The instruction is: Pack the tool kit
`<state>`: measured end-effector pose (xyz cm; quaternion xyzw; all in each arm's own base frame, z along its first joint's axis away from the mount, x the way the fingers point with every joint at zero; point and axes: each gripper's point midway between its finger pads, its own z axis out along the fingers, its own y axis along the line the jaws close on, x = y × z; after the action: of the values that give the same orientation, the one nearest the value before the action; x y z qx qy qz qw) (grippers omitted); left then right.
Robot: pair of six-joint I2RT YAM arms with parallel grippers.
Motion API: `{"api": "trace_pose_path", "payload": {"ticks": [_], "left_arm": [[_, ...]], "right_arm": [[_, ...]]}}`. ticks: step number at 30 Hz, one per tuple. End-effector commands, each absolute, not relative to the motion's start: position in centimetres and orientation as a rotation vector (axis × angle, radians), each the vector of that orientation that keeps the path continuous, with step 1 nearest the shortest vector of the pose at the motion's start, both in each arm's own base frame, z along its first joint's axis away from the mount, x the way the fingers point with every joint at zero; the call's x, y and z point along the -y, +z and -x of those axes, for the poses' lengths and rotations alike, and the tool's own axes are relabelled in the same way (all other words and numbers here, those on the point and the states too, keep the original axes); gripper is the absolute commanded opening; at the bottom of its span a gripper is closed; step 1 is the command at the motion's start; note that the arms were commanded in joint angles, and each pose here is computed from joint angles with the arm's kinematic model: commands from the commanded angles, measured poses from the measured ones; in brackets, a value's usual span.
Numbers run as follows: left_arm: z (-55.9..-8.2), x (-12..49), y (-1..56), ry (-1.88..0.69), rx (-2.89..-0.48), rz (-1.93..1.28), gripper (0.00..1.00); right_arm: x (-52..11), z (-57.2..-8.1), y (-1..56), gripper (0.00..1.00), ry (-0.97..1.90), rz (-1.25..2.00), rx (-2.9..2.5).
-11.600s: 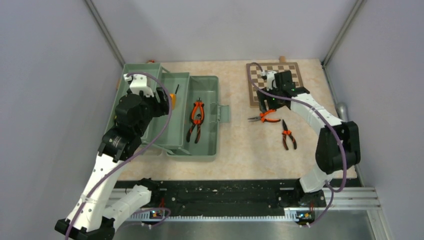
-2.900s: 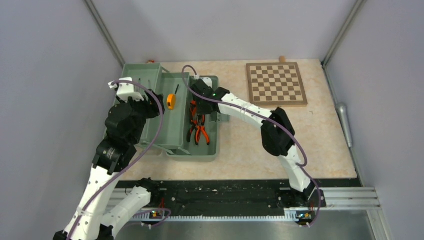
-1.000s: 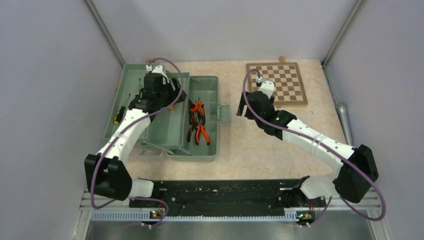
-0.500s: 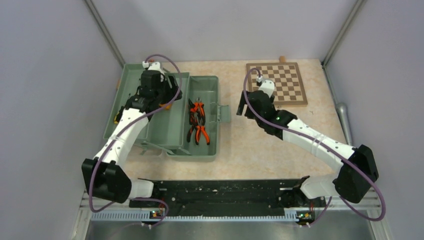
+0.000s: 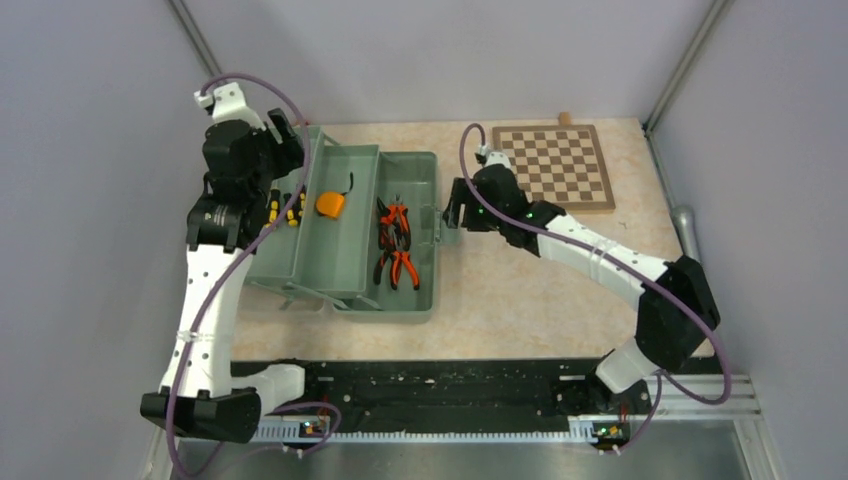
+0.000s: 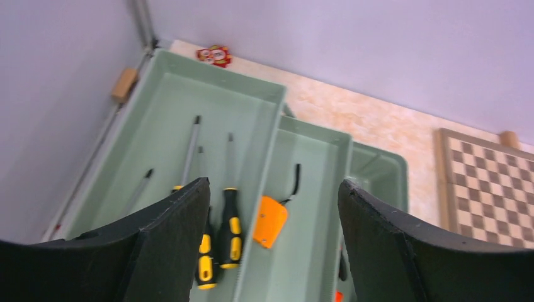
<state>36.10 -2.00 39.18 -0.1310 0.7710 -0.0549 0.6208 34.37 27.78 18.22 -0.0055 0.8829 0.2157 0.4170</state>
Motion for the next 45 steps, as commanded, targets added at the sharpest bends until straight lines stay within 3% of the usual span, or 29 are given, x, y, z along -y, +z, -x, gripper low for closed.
{"api": "trace_pose_path", "payload": {"ticks": [1,10,18,29,37,45], "left_arm": [[-35.2,-1.7,39.5,0.013,-1.761,0.387,0.79],[-33.9,-3.1,39.8,0.068,-1.739,0.426,0.79],[-34.4,-2.2,38.5,0.024,-1.773,0.408,0.79],[-33.5,-0.5,38.5,-0.020,-1.775,0.361,0.79],[-32.9,0.3,39.1,-0.066,-1.760,0.348,0.79],[-33.2,1.2,38.9,-0.123,-1.757,0.348,0.79]], "right_arm": [[-31.7,-33.2,19.4,0.66,0.702,0.088,-2.249],[-32.7,-28.1,15.3,0.56,0.526,0.117,-2.400],[-33.6,-26.6,12.3,0.47,0.398,0.106,-2.476],[-31.3,-30.3,13.3,0.00,0.160,-0.049,-2.347],[-23.4,-34.6,14.4,0.00,-0.058,-0.172,-2.258],[-18.0,-36.3,15.4,0.00,-0.101,-0.065,-2.187]]}}
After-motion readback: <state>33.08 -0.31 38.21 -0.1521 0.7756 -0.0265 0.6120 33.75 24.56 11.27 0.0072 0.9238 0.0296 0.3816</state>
